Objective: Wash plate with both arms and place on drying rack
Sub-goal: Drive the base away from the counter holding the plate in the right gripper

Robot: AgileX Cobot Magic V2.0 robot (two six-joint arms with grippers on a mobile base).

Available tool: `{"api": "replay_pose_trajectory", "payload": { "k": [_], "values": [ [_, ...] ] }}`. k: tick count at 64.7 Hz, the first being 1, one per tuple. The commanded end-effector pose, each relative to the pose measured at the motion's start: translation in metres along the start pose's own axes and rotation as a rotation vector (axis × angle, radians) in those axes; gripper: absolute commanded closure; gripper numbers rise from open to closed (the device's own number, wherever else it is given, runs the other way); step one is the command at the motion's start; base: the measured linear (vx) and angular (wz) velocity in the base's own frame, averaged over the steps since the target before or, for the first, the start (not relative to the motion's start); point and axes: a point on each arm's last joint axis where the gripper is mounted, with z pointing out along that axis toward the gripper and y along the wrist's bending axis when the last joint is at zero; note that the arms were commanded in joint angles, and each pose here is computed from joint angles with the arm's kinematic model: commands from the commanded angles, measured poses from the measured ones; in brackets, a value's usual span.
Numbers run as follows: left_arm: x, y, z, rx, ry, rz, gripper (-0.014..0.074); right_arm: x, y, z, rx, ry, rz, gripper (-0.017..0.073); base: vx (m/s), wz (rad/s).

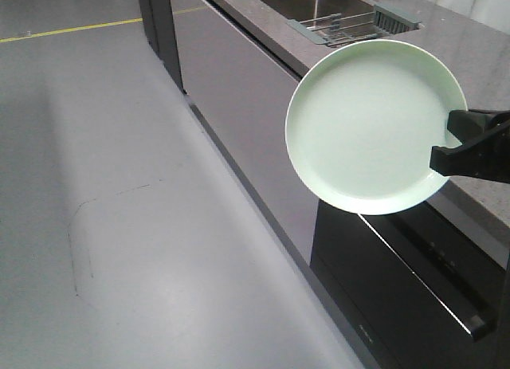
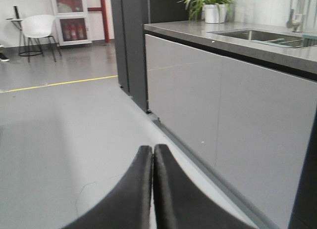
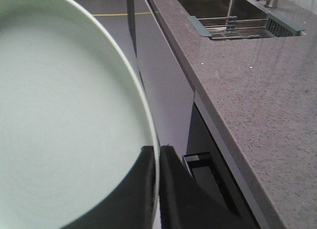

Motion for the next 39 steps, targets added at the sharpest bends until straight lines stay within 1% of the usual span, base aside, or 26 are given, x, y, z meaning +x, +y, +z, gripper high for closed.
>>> {"api": "replay_pose_trajectory", "payload": {
  "k": [1, 39],
  "values": [
    [-0.0024, -0.0001, -0.0005, 0.005, -0.074, -0.017, 0.0599, -0.0174, -0.0034, -0.0075, 0.037, -0.109, -0.002, 0.0564, -0.06, 0.30],
    [-0.0024, -0.0001, -0.0005, 0.005, -0.074, -0.017, 0.0599, -0.0174, -0.0034, -0.0075, 0.037, -0.109, -0.002, 0.0564, -0.06, 0.31]
  ]
}}
